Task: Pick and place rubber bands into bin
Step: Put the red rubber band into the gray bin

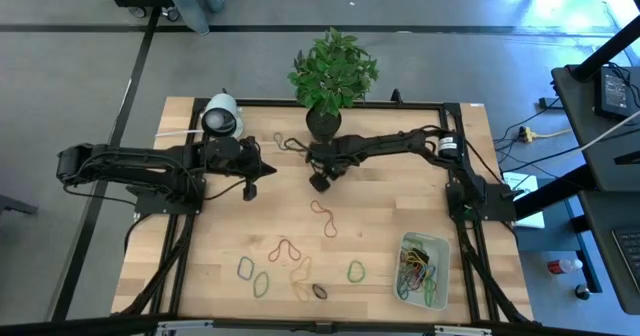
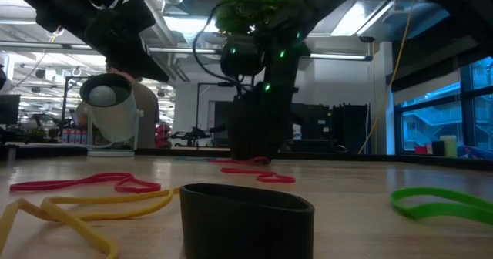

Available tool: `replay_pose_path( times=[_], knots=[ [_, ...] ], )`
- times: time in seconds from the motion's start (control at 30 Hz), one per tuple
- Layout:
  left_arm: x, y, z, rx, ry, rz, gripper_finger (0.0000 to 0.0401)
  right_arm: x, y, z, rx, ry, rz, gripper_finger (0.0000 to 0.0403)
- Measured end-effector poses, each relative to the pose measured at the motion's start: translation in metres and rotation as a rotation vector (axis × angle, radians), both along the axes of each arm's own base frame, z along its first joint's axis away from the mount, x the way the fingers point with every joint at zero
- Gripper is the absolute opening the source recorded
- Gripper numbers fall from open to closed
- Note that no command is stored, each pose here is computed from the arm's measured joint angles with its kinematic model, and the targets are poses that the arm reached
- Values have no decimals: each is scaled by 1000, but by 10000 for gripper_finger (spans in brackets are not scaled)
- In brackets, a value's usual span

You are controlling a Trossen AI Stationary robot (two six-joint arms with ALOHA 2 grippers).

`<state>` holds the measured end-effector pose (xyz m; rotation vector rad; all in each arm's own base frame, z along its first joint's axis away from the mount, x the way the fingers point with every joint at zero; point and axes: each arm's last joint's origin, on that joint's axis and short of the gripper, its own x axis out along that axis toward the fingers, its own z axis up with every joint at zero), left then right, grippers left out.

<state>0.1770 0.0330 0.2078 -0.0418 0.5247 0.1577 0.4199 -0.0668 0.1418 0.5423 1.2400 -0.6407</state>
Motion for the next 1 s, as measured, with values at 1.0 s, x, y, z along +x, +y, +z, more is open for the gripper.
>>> replay_pose_path(
  times=[1.0],
  knots=[
    [4, 0, 7, -24, -89, 16, 2, -193, 204, 228, 192, -304, 29, 0]
  ],
)
